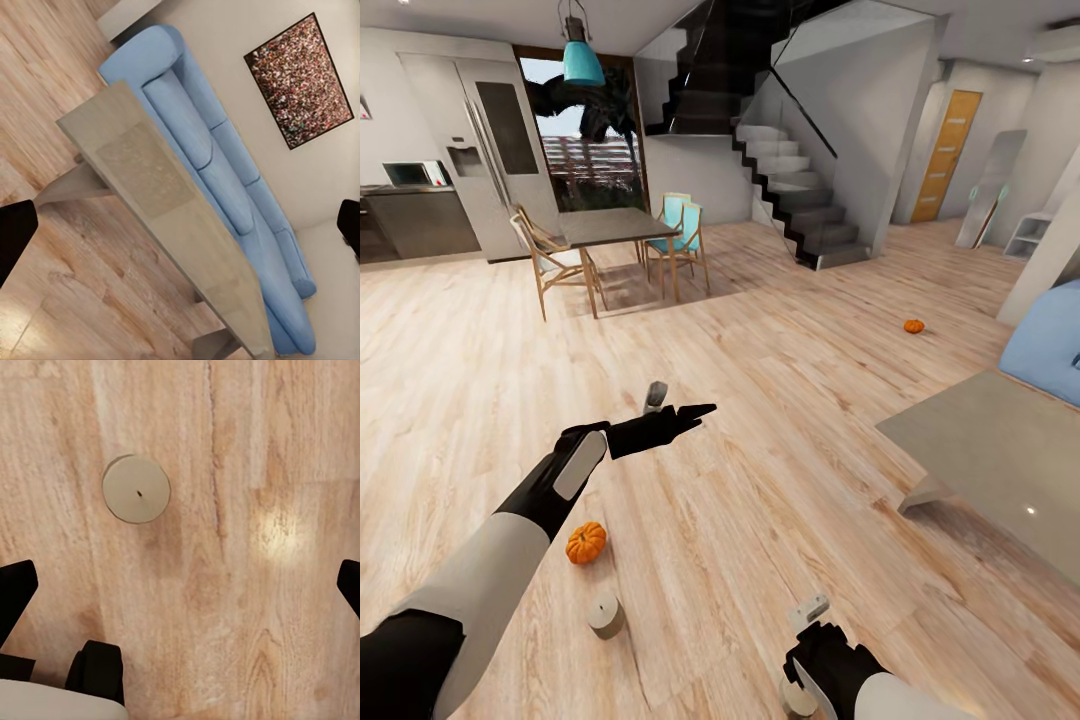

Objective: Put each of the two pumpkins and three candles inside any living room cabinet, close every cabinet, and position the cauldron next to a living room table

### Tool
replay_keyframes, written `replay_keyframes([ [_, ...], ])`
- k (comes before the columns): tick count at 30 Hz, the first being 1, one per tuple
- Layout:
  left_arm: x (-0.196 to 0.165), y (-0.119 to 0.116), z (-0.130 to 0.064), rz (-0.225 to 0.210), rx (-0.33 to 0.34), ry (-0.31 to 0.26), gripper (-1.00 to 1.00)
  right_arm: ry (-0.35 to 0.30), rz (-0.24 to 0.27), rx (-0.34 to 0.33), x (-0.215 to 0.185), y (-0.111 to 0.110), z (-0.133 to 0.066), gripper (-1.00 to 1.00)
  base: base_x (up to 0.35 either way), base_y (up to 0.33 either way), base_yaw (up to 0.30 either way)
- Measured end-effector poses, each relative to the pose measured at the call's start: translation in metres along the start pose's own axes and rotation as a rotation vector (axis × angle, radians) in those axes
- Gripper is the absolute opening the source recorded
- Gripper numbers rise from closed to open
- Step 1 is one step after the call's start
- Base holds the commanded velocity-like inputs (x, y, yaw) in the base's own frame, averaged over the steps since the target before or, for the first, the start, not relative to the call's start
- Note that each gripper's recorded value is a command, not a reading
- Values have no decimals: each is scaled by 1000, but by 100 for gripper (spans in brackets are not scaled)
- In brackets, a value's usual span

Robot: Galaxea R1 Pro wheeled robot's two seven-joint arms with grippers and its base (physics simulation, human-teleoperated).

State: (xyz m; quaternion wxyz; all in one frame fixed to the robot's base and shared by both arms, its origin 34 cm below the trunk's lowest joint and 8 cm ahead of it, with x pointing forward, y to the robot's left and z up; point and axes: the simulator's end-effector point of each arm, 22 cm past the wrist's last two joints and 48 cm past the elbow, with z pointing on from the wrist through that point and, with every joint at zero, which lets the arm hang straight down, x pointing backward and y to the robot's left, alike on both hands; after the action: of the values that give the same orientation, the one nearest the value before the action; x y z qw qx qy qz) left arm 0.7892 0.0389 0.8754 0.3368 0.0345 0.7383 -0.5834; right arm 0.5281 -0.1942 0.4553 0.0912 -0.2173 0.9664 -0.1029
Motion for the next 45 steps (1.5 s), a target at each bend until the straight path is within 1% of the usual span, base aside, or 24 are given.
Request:
replay_keyframes([
  [24,27,34,2,-1,5,-2,100,-7,-2,4,8,11,42,100,0,0,0],
  [27,31,39,2,0,5,-2,100,-27,2,4,5,12,47,100,0,0,0],
  [29,34,42,2,-1,5,-2,100,-51,6,4,0,14,51,100,0,0,0],
  [45,55,66,3,0,6,-2,100,-120,21,3,-12,23,76,100,0,0,0],
])
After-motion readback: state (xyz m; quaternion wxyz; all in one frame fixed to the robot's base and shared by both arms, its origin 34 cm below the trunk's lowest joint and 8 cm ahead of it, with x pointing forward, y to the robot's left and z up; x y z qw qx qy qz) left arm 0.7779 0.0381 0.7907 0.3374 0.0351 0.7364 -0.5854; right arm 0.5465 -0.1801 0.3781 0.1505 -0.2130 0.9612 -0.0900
